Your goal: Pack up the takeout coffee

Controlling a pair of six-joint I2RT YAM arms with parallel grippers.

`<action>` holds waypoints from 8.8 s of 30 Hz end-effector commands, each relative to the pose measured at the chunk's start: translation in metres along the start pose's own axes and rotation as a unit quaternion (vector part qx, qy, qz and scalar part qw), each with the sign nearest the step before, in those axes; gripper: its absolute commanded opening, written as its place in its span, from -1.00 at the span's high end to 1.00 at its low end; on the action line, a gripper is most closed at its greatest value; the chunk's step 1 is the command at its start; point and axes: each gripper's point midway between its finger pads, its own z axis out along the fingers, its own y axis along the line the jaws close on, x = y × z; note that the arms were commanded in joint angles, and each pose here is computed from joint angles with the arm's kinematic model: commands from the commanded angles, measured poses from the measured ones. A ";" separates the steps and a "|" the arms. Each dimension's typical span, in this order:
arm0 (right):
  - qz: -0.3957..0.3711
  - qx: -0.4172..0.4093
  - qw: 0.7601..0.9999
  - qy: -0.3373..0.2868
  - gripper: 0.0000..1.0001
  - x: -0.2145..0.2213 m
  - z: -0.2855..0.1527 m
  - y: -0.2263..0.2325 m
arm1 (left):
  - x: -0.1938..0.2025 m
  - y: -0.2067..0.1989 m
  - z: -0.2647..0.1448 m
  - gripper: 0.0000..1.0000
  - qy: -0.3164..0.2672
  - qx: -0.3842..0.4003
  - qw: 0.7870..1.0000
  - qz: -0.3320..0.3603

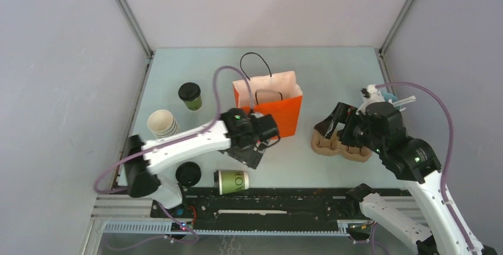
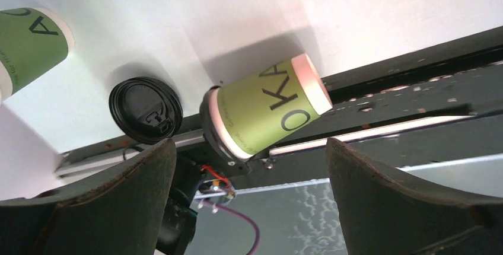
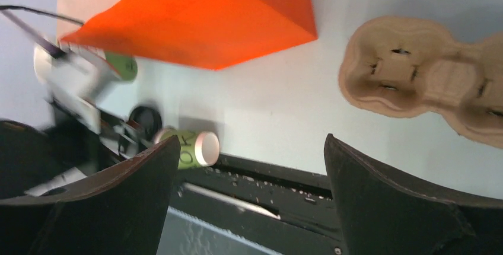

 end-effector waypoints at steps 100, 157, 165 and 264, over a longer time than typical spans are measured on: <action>-0.430 -0.347 0.790 -0.265 -0.52 0.259 0.236 0.215 | 0.064 0.163 -0.133 -1.00 -0.437 0.208 0.789 -0.378; -0.541 -0.020 0.840 -0.043 -0.99 0.155 0.292 0.203 | 0.082 0.166 -0.100 -0.99 -0.458 0.194 0.769 -0.402; -0.509 0.057 0.858 -0.053 -0.99 0.112 0.338 0.221 | 0.079 0.159 -0.098 -1.00 -0.457 0.209 0.772 -0.390; -0.062 -0.486 0.868 -0.077 -0.97 0.056 -0.012 0.332 | -0.002 0.062 -0.204 -0.43 -0.585 0.514 0.611 -0.147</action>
